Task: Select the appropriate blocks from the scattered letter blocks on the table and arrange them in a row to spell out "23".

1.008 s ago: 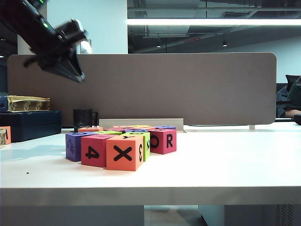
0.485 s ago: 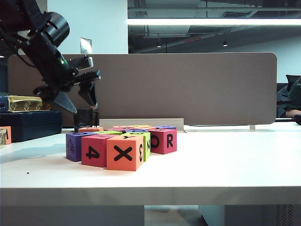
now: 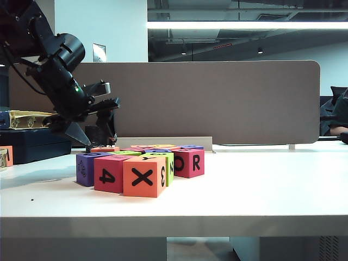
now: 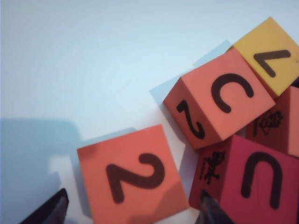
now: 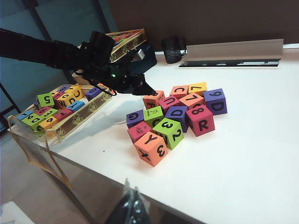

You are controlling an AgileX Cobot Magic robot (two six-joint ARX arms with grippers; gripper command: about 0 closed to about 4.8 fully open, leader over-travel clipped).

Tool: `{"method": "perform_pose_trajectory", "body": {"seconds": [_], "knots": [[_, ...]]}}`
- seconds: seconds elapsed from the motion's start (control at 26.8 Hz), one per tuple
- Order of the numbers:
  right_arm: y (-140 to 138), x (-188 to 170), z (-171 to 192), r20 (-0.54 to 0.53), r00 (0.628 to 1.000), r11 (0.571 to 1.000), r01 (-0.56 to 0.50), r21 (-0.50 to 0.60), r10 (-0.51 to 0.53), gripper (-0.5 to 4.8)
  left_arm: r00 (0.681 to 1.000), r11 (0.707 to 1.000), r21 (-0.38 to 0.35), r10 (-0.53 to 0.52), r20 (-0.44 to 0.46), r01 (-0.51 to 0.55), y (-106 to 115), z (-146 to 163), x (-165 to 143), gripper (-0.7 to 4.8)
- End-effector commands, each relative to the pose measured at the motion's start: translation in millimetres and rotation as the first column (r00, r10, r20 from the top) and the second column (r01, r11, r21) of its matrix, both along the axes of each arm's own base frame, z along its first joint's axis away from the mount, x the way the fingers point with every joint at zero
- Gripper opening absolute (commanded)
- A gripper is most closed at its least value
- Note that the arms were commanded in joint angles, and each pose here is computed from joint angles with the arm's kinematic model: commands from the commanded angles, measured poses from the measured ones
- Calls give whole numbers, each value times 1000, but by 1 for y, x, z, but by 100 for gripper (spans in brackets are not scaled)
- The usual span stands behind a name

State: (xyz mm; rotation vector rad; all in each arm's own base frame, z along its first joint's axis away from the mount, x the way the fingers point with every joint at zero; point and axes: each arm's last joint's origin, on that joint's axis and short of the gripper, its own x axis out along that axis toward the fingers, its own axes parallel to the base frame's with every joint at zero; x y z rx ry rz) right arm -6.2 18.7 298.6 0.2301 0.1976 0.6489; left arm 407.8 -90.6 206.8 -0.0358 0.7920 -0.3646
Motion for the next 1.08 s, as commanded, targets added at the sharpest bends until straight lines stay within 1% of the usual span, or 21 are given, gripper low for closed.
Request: {"method": "perform_pose_trajectory", "body": {"seconds": [0.04,0.15,0.26,0.37,0.45,0.56,0.6,0.67,0.75,0.82,0.9,0.93,0.97,1.05,1.08], "knots": [[0,-3,2,29,1000,1000,2,-4,-2,-1,1000,1000,-4,-4,20,4,-3,-2,3,355],[0,-2,2,29,1000,1000,3,-4,-3,-1,1000,1000,-21,4,7,-3,-7,-8,5,355],[0,-2,2,29,1000,1000,6,-4,-6,-1,1000,1000,-17,6,-4,-6,-8,-14,7,355],[0,-2,2,29,1000,1000,10,-5,-10,-1,1000,1000,2,24,-4,-24,-7,-17,7,353],[0,-2,2,29,1000,1000,10,-5,-10,-1,999,999,22,45,-1,-45,-6,-17,8,338],[0,-2,1,29,999,1000,22,-6,-22,-1,999,998,28,51,3,-51,-6,-17,8,332],[0,-2,1,29,999,1000,22,-6,-22,-1,999,998,27,51,3,-51,-6,-17,8,325],[0,-2,1,29,999,1000,23,-6,-23,-1,999,998,28,51,3,-51,-6,-17,8,271],[0,-2,1,29,999,1000,24,-7,-24,-1,999,998,26,50,4,-50,-6,-17,8,230],[0,-2,1,29,999,1000,25,-7,-24,-1,999,999,23,48,9,-48,-6,-16,8,207],[0,-2,1,29,999,1000,25,-7,-24,-1,999,999,21,48,15,-48,-6,-15,9,208],[0,-2,1,28,999,1000,25,-7,-24,-1,999,999,9,41,15,-41,-7,-13,9,208],[0,-2,1,28,999,1000,25,-7,-24,-1,999,999,-20,37,10,-37,-7,-9,8,208],[0,-2,1,28,999,1000,24,-7,-24,-1,1000,994,-111,5,27,-2,-9,14,7,208],[0,-2,1,29,999,1000,24,-7,-24,-1,999,992,-126,-8,39,13,-10,23,6,208]]}}
